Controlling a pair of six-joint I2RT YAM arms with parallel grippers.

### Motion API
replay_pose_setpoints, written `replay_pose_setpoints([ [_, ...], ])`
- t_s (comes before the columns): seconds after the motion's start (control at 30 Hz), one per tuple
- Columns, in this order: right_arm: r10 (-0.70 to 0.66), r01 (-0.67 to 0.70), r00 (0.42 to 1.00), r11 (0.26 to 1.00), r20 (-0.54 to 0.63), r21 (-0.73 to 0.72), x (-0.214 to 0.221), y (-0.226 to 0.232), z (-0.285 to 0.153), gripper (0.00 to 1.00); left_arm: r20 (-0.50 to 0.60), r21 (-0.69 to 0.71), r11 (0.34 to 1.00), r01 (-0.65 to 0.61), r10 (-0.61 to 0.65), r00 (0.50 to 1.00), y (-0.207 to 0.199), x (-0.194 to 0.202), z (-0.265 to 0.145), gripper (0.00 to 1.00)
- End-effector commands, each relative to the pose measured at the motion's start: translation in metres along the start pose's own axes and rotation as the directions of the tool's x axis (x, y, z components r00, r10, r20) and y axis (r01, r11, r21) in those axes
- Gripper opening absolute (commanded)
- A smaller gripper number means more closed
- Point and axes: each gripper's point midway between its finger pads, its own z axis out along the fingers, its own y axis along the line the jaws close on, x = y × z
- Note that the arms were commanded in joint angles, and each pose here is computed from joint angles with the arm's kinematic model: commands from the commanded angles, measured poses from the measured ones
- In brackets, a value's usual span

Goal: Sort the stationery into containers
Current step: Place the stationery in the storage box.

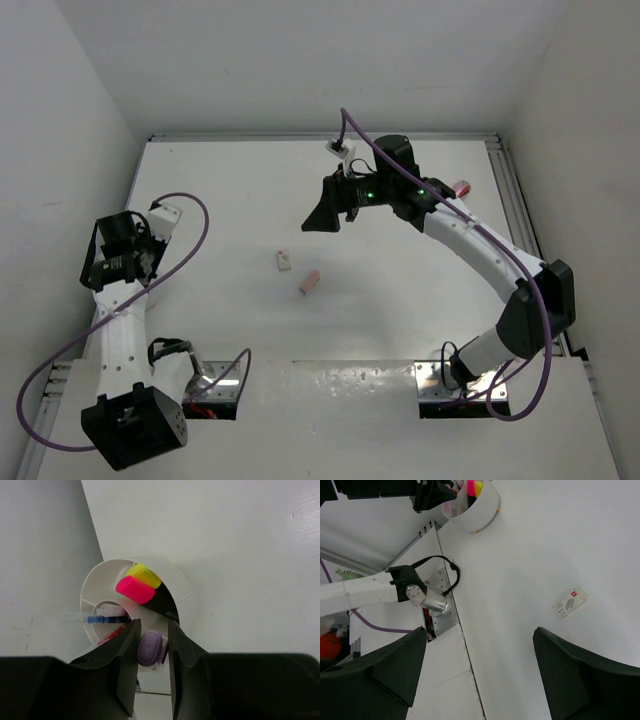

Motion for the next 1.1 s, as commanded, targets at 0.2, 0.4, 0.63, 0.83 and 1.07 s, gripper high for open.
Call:
replay_pose_setpoints([
  [0.2,-0.042,0.042,0.999,0.999,0.032,-0.012,-0.012,0.006,-0.002,0.86,0.082,0.016,1.000,-0.019,0.018,0.996,0.001,-0.014,0.006,0.00],
  [0.4,-0.045,0.045,0.998,0.999,0.032,-0.010,-0.013,0.005,-0.003,0.86,0.116,0.071,0.997,0.012,-0.020,0.993,-0.008,-0.023,0.011,0.00],
  [0.63,-0.046,0.046,0.999,0.999,0.029,-0.003,-0.012,0.005,-0.004,0.86,0.172,0.097,0.995,0.035,-0.052,0.984,-0.011,-0.037,0.012,0.00],
  [0.83,-0.047,0.047,0.998,0.999,0.032,-0.007,-0.013,0.005,-0.003,0.86,0.183,0.084,0.995,0.047,-0.062,0.981,-0.006,-0.041,0.012,0.00],
  [1.07,-0.042,0.042,0.999,0.999,0.033,-0.003,-0.014,0.003,-0.002,0.86,0.231,0.004,0.995,0.104,-0.102,0.968,0.009,-0.051,0.010,0.00],
])
